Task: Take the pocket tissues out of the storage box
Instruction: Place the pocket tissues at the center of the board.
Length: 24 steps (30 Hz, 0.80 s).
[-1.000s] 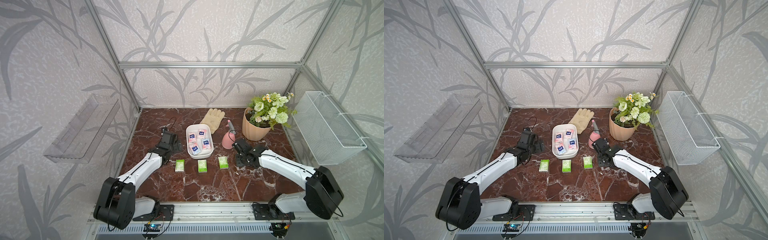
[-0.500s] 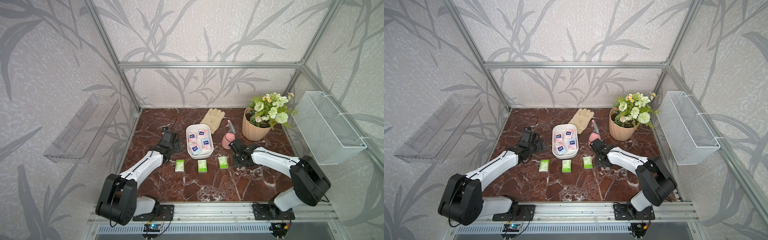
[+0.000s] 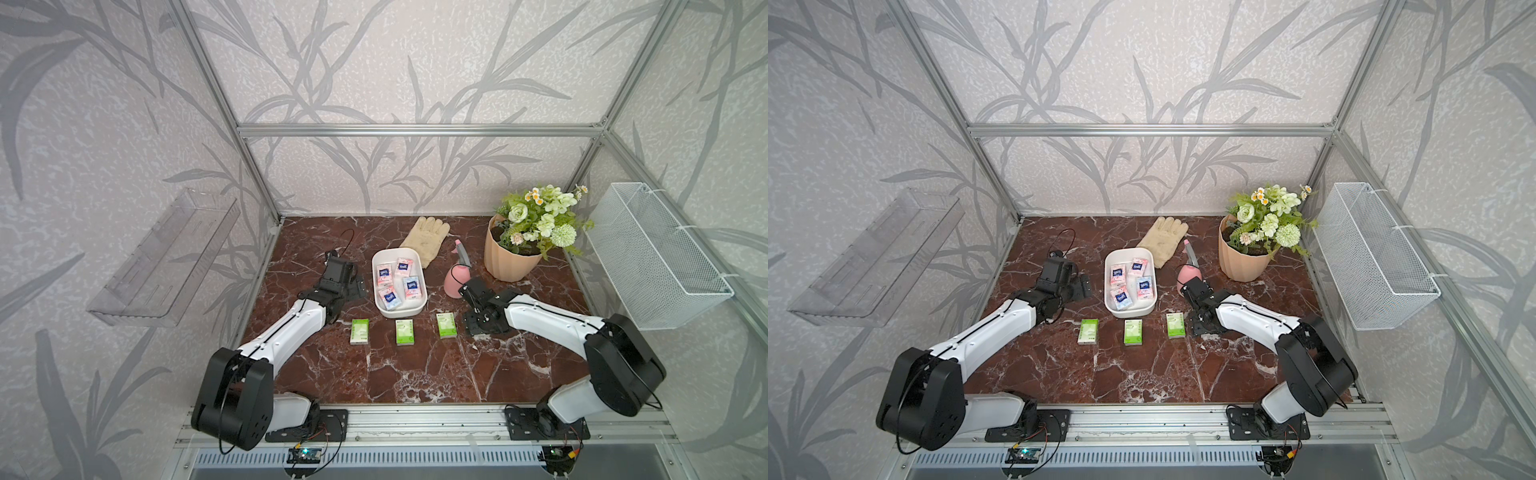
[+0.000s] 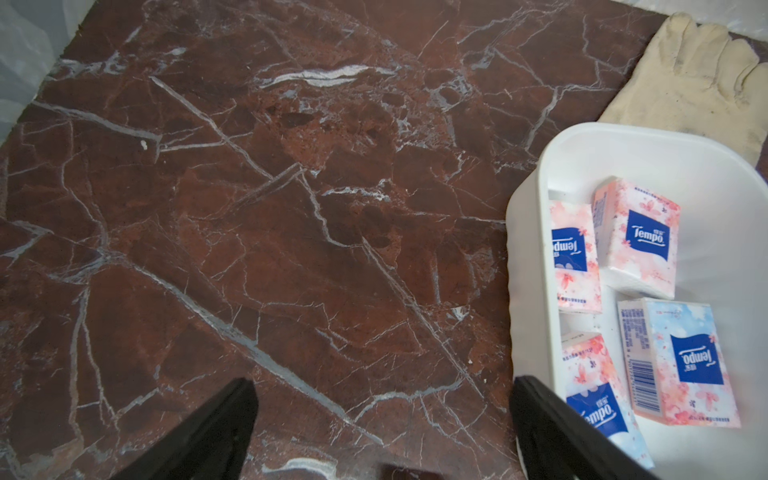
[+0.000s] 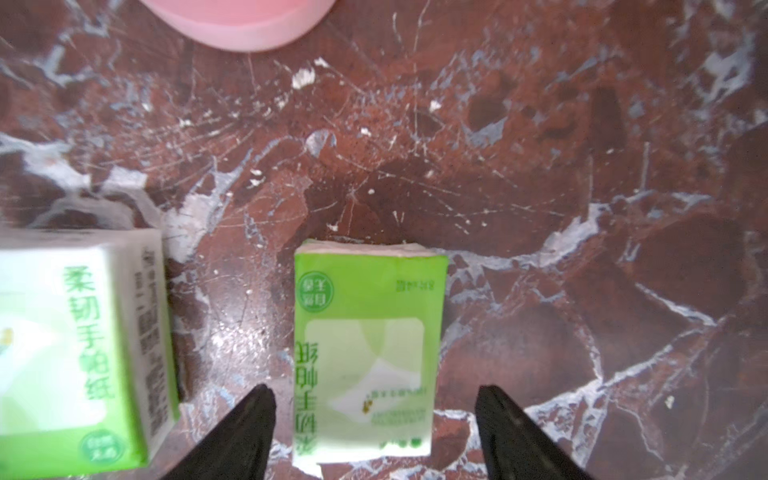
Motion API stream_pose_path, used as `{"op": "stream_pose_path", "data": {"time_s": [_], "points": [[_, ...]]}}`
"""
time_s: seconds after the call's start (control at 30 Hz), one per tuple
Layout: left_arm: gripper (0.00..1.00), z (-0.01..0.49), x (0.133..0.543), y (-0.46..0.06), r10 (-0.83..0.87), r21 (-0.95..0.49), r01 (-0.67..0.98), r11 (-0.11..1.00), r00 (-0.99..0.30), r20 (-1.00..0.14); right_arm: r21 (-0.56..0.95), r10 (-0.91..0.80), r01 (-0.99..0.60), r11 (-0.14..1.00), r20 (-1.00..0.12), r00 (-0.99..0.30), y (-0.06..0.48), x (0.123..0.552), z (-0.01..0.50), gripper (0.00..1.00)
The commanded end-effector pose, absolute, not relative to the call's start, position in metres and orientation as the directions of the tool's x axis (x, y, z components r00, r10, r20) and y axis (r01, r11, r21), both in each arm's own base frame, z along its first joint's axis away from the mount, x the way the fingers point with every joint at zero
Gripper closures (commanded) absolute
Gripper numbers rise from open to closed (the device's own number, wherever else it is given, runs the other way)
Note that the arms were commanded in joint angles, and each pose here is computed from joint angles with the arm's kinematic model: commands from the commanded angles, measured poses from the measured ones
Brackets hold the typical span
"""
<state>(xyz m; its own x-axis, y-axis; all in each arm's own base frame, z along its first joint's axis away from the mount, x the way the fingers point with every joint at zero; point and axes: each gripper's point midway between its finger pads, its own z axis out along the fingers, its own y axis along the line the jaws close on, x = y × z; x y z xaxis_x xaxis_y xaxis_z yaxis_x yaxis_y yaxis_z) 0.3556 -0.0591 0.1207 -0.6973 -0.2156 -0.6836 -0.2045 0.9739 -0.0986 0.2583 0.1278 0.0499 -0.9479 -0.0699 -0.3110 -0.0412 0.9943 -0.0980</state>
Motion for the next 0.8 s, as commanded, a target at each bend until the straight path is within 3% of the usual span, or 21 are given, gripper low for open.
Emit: {"op": "stream_pose_path", "data": {"time_s": [0.0, 0.5, 0.77], "points": [[0.00, 0.139, 0.365, -0.064, -0.190, -0.106, -0.164, 0.981, -0.680, -0.708, -0.109, -0.059, -0.020, 0.994, -0.370, -0.927, 0.120, 0.263, 0.080, 0.15], [0.00, 0.161, 0.384, -0.131, -0.069, -0.187, 0.074, 0.980, -0.750, -0.658, 0.033, 0.004, -0.019, 0.999, -0.596, -0.803, 0.124, 0.274, 0.165, 0.00], [0.06, 0.143, 0.380, -0.177, 0.016, -0.188, 0.141, 0.972, -0.838, -0.546, 0.113, 0.069, -0.009, 0.994, -0.664, -0.745, 0.124, 0.277, 0.188, 0.01]]}}
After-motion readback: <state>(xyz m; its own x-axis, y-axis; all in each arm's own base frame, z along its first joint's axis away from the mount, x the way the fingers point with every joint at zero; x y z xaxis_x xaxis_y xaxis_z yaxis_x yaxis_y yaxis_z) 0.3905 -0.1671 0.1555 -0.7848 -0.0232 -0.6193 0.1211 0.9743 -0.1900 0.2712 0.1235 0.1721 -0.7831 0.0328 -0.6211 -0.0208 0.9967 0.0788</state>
